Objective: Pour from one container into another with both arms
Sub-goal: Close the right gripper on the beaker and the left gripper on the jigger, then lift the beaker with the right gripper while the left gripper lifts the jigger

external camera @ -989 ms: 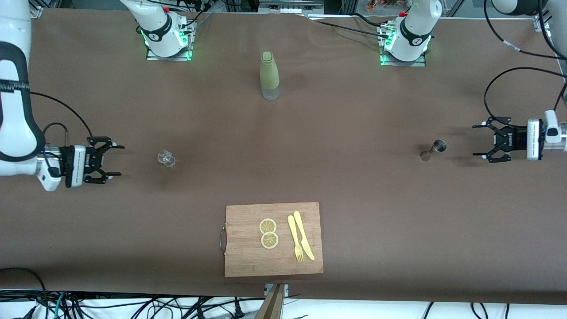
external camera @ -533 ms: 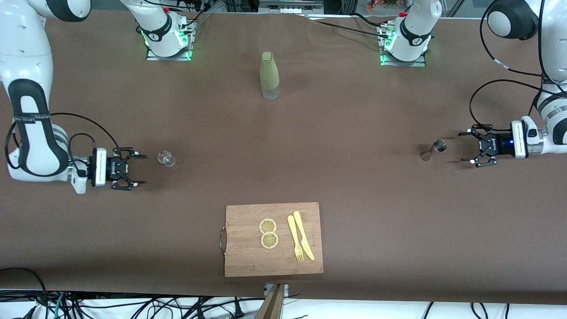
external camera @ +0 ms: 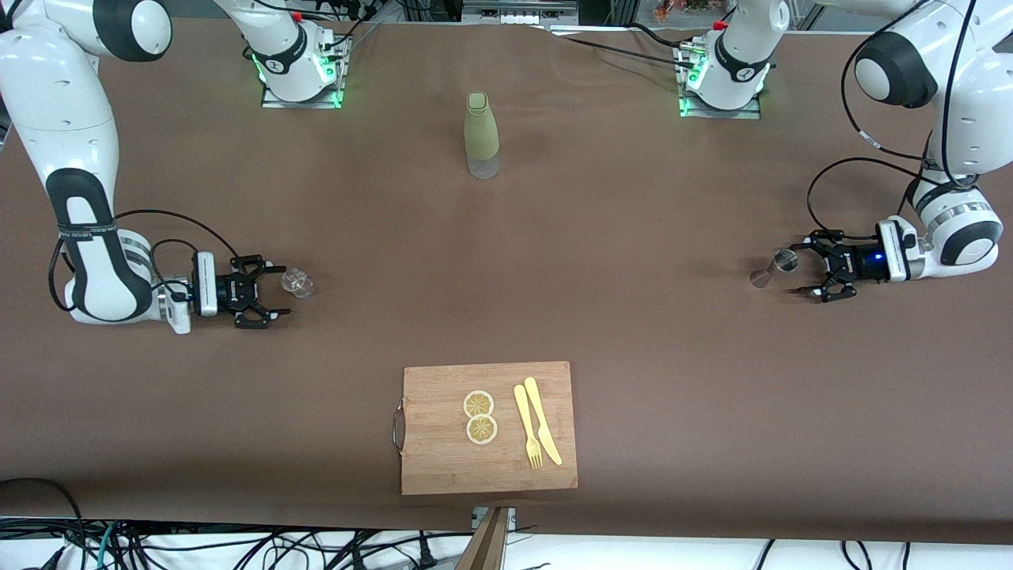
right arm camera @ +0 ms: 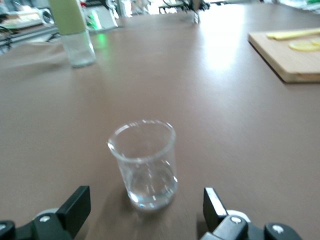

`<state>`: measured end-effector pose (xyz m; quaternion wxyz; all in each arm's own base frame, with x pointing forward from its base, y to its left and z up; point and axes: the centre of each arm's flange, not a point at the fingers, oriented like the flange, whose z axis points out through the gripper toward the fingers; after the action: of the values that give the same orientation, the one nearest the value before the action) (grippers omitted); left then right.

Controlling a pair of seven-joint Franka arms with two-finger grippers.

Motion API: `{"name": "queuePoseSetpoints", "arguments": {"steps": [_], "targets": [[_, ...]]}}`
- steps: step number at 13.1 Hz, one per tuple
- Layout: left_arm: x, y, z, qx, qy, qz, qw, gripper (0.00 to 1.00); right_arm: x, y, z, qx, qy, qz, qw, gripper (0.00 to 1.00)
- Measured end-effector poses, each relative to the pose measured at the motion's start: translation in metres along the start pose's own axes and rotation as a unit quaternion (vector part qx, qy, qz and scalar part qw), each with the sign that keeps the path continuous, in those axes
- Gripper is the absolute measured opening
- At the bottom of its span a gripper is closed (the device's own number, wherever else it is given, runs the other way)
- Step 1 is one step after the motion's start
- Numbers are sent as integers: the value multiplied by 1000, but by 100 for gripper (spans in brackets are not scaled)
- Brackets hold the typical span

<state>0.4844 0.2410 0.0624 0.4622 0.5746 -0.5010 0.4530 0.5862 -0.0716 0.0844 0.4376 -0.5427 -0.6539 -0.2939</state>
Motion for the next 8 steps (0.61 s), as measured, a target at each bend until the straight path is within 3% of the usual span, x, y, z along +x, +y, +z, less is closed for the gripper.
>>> {"name": "queuePoseSetpoints", "arguments": {"steps": [8], "targets": [[-2,-8,34,-20,31,10,999,100,-6,-1,46,18,68,-22,997,99]]}}
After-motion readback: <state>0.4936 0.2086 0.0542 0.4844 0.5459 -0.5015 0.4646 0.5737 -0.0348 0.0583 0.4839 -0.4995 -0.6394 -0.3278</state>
